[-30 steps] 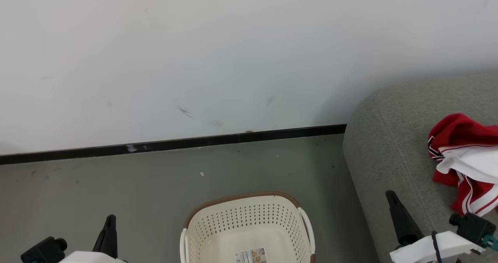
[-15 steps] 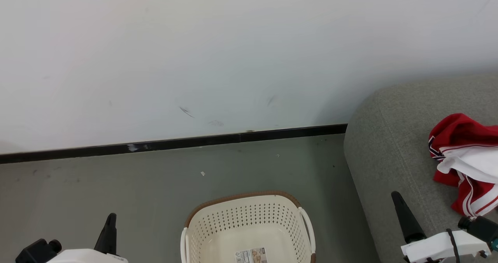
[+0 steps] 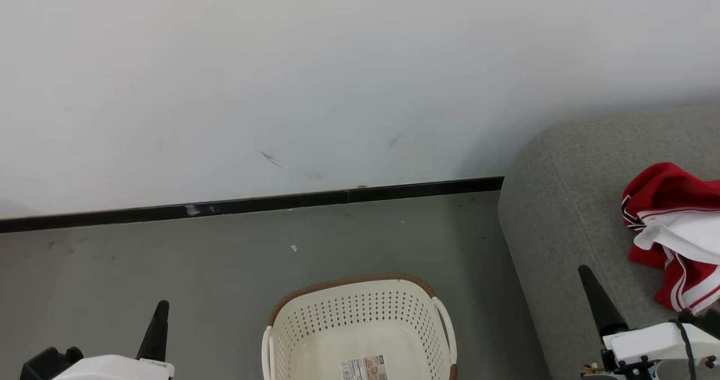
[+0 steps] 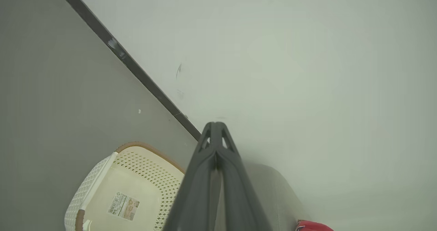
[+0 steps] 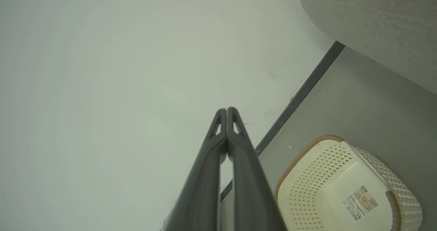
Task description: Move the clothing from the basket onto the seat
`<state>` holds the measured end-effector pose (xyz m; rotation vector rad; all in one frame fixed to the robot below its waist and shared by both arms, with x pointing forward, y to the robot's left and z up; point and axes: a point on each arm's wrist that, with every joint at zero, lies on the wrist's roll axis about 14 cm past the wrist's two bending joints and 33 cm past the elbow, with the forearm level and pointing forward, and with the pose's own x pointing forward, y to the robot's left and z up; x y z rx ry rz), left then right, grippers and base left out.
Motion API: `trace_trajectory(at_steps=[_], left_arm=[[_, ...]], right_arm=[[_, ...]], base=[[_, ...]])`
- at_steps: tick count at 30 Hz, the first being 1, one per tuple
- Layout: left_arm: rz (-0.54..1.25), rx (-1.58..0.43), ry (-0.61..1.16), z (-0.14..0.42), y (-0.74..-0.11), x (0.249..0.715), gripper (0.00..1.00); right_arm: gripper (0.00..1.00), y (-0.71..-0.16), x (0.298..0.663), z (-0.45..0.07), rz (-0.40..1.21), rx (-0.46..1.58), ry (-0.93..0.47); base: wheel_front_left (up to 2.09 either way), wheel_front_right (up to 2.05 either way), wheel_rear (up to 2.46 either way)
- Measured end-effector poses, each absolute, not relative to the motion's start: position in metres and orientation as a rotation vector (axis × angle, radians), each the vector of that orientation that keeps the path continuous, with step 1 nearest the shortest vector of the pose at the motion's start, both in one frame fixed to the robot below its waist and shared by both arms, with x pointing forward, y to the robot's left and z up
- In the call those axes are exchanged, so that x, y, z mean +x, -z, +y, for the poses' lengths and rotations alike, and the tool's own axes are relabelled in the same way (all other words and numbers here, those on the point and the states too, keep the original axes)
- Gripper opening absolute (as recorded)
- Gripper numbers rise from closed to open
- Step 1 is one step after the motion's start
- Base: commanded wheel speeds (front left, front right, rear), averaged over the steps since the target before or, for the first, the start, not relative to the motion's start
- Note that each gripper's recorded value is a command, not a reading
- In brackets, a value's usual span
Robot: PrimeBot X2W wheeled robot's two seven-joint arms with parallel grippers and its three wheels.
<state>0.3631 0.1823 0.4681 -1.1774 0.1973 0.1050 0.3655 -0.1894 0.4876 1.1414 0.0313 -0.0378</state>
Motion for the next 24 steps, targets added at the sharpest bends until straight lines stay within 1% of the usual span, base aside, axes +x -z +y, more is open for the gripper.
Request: trace_trajectory(at_steps=[10,24], left_arm=[[0.174,-1.315,-0.086,0.183,-0.472,0.367,0.00],[0.121,-1.494,-0.059,0.185,-0.479,0.372,0.00]], right_arm=[[0.00,-0.479,0.365,-0.194,0.049,1.298,0.071],[0.00,-0.486,0.374,-0.198,0.037,1.494,0.065]], base=[[0.00,0.00,0.00],[0.00,0.00,0.00]])
